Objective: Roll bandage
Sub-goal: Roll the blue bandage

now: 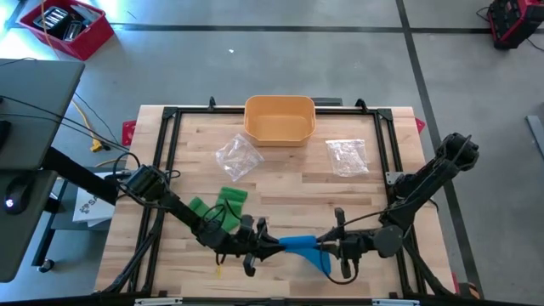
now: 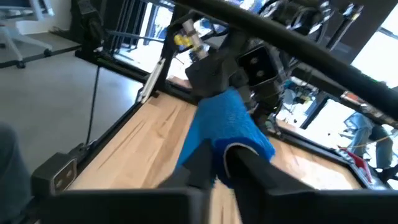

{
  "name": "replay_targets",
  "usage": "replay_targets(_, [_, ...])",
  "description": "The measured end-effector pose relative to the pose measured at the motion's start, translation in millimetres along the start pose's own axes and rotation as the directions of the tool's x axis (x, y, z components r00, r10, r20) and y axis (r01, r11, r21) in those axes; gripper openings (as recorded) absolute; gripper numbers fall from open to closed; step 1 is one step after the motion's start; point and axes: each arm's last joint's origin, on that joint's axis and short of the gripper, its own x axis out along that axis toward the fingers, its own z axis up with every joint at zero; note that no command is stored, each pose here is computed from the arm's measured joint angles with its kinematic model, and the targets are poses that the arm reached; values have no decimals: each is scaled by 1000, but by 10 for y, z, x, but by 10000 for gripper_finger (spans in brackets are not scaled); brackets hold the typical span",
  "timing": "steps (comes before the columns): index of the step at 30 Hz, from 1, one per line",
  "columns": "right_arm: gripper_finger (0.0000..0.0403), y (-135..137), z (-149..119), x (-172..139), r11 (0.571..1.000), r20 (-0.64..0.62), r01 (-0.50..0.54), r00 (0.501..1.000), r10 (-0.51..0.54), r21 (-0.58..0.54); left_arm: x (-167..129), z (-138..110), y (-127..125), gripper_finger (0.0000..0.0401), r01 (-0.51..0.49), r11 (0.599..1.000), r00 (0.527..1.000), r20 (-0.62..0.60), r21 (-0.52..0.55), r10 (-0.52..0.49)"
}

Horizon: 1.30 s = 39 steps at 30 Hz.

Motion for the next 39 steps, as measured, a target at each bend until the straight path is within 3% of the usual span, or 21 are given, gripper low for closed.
replay_targets(8, [5,-43,73,-92,999,13,6,1000,-6,39,19,112,-91,130,99,990,991,80,101,-107])
replay_targets(13, [5,-211,267,-355,995,64,-16,998,10,94,-5,109,-222,156,74,940,990,89,332,-110])
replay_targets(16, [3,-352,336,-534,989,67,-46,997,37,144,93,105,-362,155,-11,833,994,96,553,-50])
replay_targets(19, [3,-493,388,-692,968,87,-113,992,95,226,311,107,-558,150,-93,649,996,63,755,69])
replay_targets(21, [2,-581,426,-787,947,117,-171,983,143,274,494,122,-698,147,-105,525,986,21,844,164])
replay_targets(24, [2,-666,466,-882,924,159,-234,968,193,304,744,171,-867,143,-106,408,955,-21,907,295])
replay_targets(29, [1,-735,494,-947,914,186,-251,962,199,317,1030,264,-1011,143,-143,333,920,1,932,393])
replay_targets(35, [1,-729,471,-948,912,165,-253,964,209,323,1026,266,-1184,143,-184,158,879,91,970,468])
replay_targets(39, [1,-728,465,-949,913,159,-253,964,212,321,987,226,-1227,143,-141,91,881,84,986,465])
